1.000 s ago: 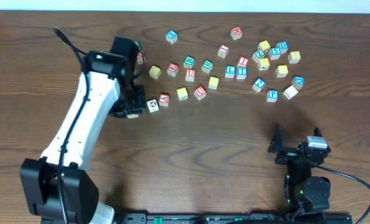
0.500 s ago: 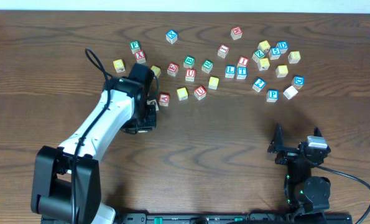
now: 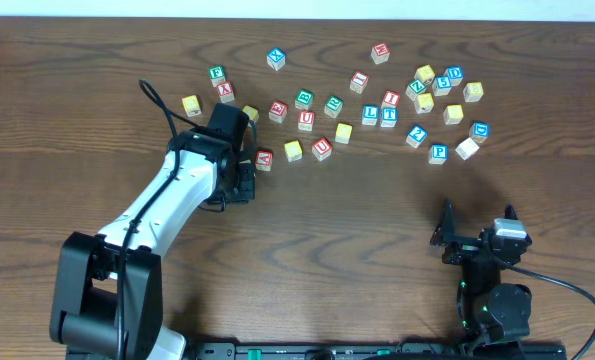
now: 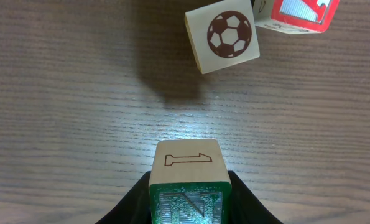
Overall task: Spell out NEURIPS
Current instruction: 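Lift the N block and carry it toward the open table area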
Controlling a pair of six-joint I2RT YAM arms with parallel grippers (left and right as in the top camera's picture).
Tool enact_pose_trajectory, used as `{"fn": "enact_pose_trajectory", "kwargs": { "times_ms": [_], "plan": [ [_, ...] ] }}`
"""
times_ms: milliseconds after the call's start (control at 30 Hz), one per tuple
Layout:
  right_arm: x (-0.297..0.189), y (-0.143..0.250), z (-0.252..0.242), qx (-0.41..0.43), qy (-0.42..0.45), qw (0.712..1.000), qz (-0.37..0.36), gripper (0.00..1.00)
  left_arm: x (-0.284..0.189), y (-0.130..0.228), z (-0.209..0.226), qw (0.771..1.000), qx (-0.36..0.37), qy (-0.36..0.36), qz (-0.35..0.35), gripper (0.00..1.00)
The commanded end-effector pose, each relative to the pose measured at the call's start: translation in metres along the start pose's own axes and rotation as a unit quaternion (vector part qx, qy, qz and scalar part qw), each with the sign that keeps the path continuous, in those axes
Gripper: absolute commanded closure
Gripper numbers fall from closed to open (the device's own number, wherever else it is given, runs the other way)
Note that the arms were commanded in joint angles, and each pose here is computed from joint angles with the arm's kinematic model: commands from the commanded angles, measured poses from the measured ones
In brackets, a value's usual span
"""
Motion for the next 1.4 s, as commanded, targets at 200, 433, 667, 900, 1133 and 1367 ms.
{"fn": "enact_pose_trajectory", "kwargs": {
  "times_ms": [200,433,667,900,1133,1367],
  "plan": [
    [0.000,0.001,0.000,-0.005,-0.001,1.000,0.002,0.01,0.002,0.005,-0.006,1.000,0.025,-0.003,0.004,0.85],
    [0.000,0.001,0.000,-0.005,-0.001,1.000,0.002,0.01,0.007,0.007,-0.019,0.999,0.046,0.002,-0.001,0.85],
    [0.000,0.001,0.000,-0.005,-0.001,1.000,0.002,0.01,0.015,0.007,-0.021,0.999,0.049,-0.002,0.009,0.85],
    [0.000,0.001,0.000,-0.005,-0.001,1.000,0.002,0.01,0.019,0.008,-0.021,0.999,0.049,-0.005,0.016,0.85],
    [0.000,0.001,0.000,-0.005,-0.001,1.000,0.002,0.01,0.030,0.011,-0.019,0.999,0.048,-0.005,0.017,0.85],
    [0.000,0.001,0.000,-0.005,-0.001,1.000,0.002,0.01,0.033,0.013,-0.018,0.999,0.045,-0.005,0.017,0.85]
  ]
}}
Point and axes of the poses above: each gripper's point midway between its finger pads, its own x axis out along the fingers, its own z axis along the line the jaws close on, y = z × x, the point moved 9 cm from there along -x, back along the fingers, and after that the axes turned 3 degrees about -x, right-handed, at the moved point
